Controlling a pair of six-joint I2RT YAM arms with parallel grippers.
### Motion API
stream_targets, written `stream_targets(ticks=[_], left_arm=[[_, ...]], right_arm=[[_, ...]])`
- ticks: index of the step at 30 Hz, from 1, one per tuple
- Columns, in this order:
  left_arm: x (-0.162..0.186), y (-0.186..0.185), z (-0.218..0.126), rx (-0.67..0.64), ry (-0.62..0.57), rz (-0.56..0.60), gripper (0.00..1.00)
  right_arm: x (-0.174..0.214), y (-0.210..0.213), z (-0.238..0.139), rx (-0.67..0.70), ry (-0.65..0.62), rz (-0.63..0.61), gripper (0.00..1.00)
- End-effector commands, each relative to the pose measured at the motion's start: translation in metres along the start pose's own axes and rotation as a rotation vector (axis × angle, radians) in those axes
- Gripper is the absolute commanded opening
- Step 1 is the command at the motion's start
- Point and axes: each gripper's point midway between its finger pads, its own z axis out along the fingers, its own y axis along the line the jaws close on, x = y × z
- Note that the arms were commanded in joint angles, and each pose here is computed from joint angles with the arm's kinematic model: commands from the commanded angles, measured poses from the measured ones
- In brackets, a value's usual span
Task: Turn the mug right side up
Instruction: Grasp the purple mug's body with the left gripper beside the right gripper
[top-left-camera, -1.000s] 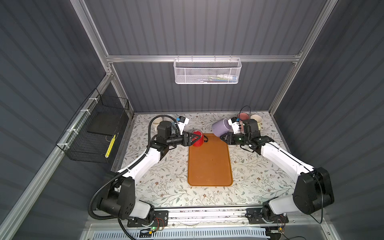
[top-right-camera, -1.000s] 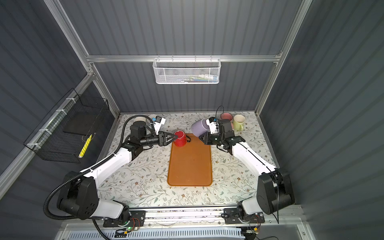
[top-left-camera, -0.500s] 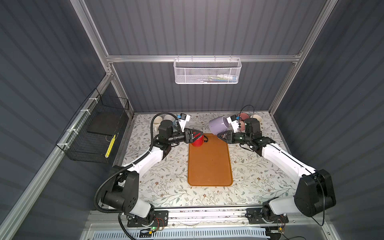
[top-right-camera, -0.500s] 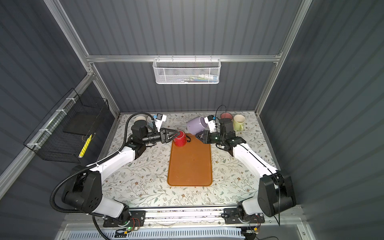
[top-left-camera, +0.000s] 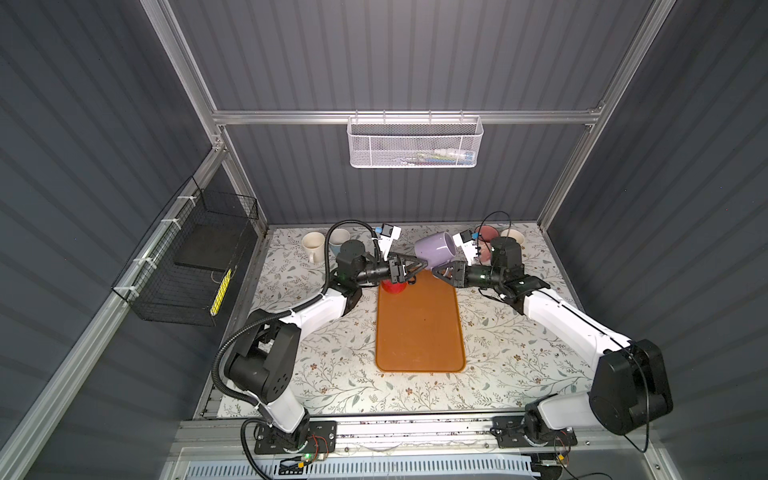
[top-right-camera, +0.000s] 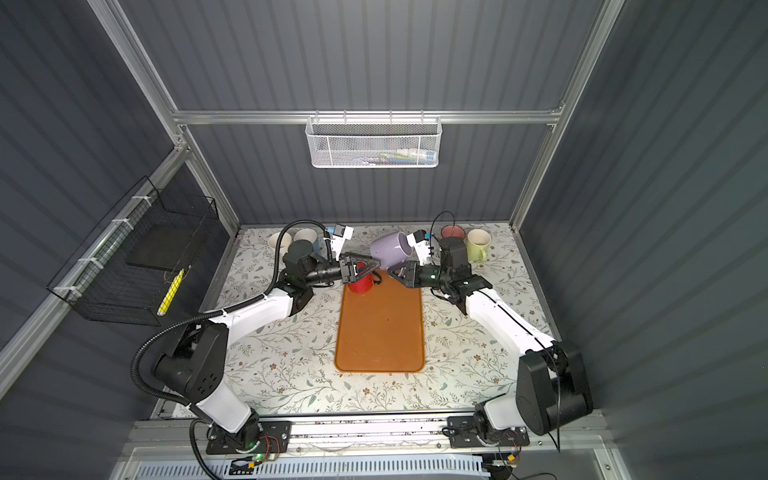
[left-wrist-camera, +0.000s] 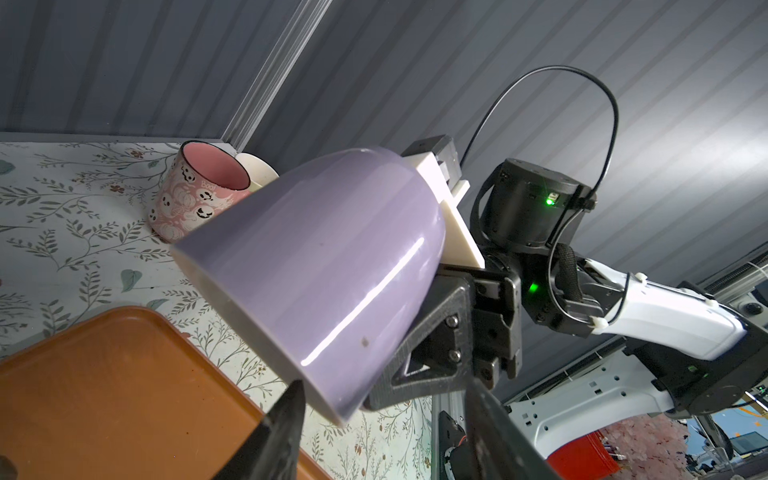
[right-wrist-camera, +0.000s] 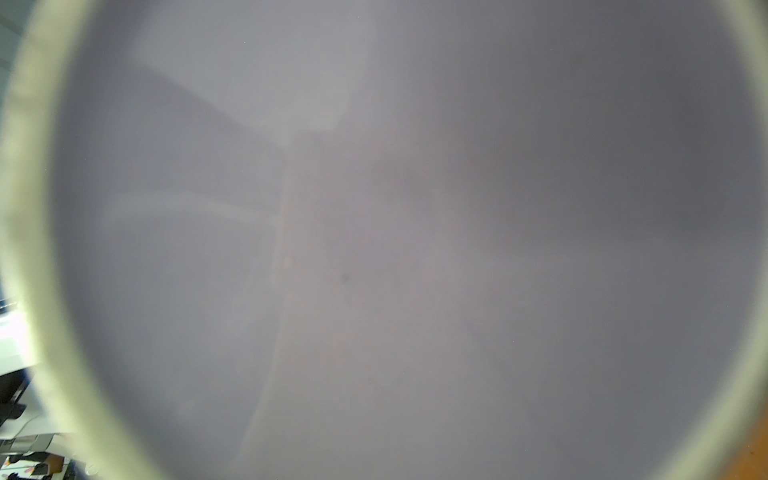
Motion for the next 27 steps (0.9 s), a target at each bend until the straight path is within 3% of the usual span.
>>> stream_targets(ticks=[1, 27], left_arm=[[-0.017, -0.016, 0.005, 0.054, -0.029, 0.046, 0.61], [-0.035, -0.03, 0.011, 0.107, -0.078, 0.083, 0.56]], right_arm=[[-0.017, 0.028, -0.01, -0.086, -0.061, -0.109, 0.0], [-0.016, 0.043, 0.004, -0.174, -0.037, -0.121, 0.0]])
